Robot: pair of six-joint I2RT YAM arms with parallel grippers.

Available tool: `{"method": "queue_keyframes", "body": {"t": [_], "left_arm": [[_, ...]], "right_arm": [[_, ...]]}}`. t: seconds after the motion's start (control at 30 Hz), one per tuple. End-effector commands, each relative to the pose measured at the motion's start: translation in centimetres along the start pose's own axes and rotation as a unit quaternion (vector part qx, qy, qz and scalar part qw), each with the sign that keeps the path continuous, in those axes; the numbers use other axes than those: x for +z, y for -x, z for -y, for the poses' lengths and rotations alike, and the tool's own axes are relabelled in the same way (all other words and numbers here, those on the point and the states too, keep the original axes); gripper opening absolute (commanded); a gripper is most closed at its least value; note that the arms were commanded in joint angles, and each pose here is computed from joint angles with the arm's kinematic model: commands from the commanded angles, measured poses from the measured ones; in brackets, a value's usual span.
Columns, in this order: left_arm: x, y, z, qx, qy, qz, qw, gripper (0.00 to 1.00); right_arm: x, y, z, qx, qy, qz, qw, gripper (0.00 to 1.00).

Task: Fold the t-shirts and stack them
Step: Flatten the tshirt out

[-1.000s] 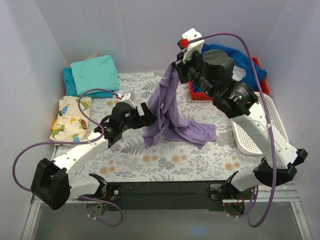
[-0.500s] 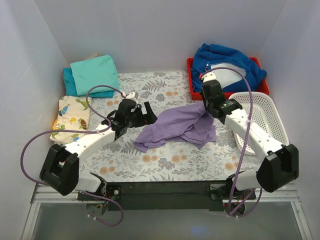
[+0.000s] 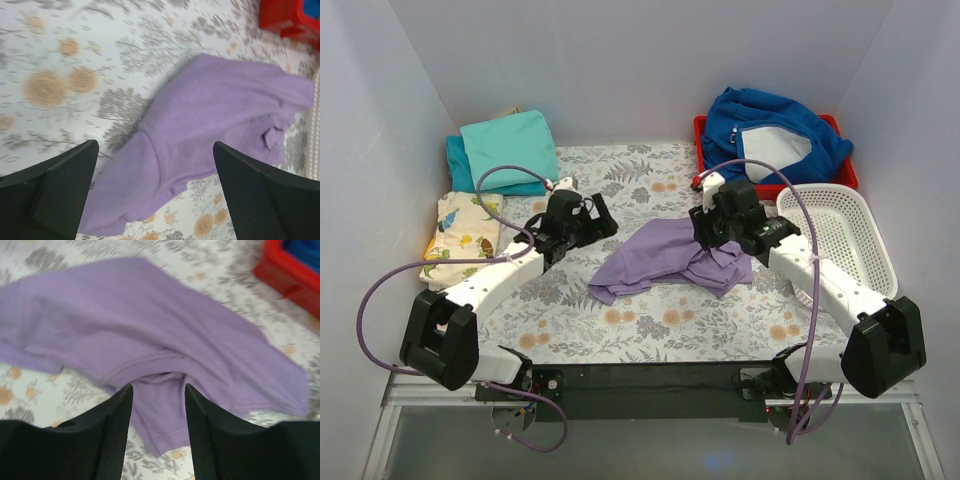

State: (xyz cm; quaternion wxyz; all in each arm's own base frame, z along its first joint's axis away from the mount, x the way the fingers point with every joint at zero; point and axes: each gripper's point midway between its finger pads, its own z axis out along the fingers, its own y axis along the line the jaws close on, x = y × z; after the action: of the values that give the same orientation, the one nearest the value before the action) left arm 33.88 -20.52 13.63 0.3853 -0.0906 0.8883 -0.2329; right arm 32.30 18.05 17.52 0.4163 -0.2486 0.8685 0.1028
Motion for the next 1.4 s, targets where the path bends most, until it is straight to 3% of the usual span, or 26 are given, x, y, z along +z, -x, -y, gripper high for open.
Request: {"method": "queue_keyframes", "body": {"t": [0.0,0.13,0.27,0.43,0.6,0.77,0.97,1.07,1.37], "left_arm": [[-1.6,3.2,-5.2,-0.050,0.097,0.051,0.993,0.98],[-1.9,4.5,-8.5,-0.075,0.139,0.056,0.986,0.98],[-2.2,4.5,-8.6,-0.076,0.135,0.057,0.986,0.98],[-2.6,4.4,-8.6,-0.076,0.128,0.061,0.987,0.98],[-3.1,4.6,-8.6,-0.078,0.120,0.070,0.987,0.98],[-3.2,4.6,-8.3,-0.077,0.109,0.073,0.988,0.98],[-3.0,4.7,-7.9,-0.077,0.096,0.070,0.990,0.98],[-3.1,4.6,-7.7,-0.077,0.090,0.070,0.991,0.98],[-3.3,4.4,-7.7,-0.074,0.086,0.071,0.991,0.98]], "right_arm": [[0.3,-1.6,-5.2,-0.048,0.119,0.003,0.992,0.52],[1.1,-3.6,-8.8,-0.076,0.165,-0.025,0.983,0.53],[2.9,-5.5,-11.0,-0.102,0.175,-0.059,0.977,0.53],[4.6,-7.5,-13.4,-0.186,0.166,-0.088,0.964,0.53],[5.4,-7.3,-12.2,-0.289,0.057,-0.087,0.952,0.52],[5.9,-5.3,-10.6,-0.340,-0.033,-0.061,0.938,0.51],[7.5,-5.2,-9.8,-0.377,-0.072,-0.071,0.921,0.50],[8.1,-5.8,-10.8,-0.378,-0.047,-0.076,0.922,0.50],[4.4,-3.9,-13.6,-0.369,0.005,-0.029,0.929,0.52]]}}
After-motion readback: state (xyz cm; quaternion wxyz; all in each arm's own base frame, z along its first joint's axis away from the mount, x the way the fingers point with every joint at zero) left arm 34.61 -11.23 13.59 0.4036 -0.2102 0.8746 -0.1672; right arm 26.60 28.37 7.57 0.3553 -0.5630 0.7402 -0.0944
